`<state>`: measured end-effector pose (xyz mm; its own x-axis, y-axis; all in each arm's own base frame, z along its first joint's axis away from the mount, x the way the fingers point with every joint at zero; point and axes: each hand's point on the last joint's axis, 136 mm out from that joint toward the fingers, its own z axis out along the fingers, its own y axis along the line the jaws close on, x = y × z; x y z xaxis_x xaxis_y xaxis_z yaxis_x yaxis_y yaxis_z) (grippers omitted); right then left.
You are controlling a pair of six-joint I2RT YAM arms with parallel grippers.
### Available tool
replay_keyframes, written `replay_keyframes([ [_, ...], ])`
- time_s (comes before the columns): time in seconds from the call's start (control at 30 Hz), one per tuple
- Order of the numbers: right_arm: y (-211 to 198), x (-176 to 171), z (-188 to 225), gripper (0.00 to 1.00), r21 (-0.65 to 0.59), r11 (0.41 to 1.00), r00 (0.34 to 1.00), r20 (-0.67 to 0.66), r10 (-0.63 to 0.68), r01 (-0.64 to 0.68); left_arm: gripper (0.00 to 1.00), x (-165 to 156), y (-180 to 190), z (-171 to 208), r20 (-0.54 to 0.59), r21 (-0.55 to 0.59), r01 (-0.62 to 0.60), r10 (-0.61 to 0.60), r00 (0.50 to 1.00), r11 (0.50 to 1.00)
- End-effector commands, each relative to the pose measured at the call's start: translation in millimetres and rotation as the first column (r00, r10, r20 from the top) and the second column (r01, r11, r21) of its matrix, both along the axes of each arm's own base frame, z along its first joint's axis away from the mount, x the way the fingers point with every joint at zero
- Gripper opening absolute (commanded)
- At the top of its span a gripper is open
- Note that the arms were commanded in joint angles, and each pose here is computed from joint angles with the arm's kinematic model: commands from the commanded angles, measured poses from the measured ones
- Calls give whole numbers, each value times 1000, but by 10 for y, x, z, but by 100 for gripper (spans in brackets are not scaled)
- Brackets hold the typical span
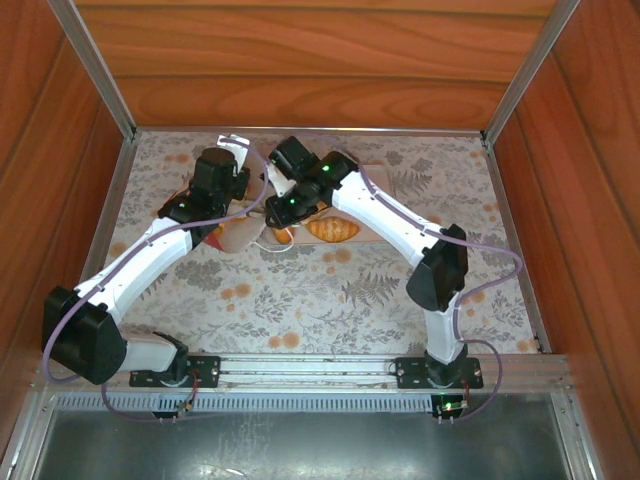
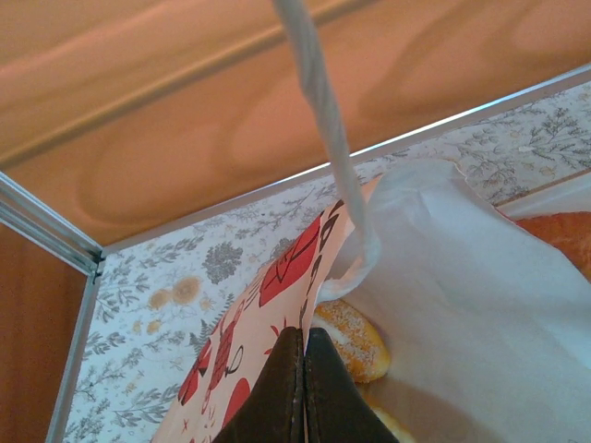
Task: Take the fake bread out of the paper bag
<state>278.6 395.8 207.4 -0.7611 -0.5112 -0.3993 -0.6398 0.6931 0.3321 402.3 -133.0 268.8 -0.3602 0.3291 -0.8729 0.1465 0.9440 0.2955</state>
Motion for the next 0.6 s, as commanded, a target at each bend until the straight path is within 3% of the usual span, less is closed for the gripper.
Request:
replay_keyframes([
  [0.0, -119, 88, 230, 8, 44, 996, 996, 25, -80, 79, 0, 31, -1, 81, 33, 1, -16, 16, 999, 1000],
  [0.57, -461, 19, 515, 9, 63, 986, 987, 48, -155, 152, 0, 41, 38, 54, 27, 19, -36, 35, 999, 999],
])
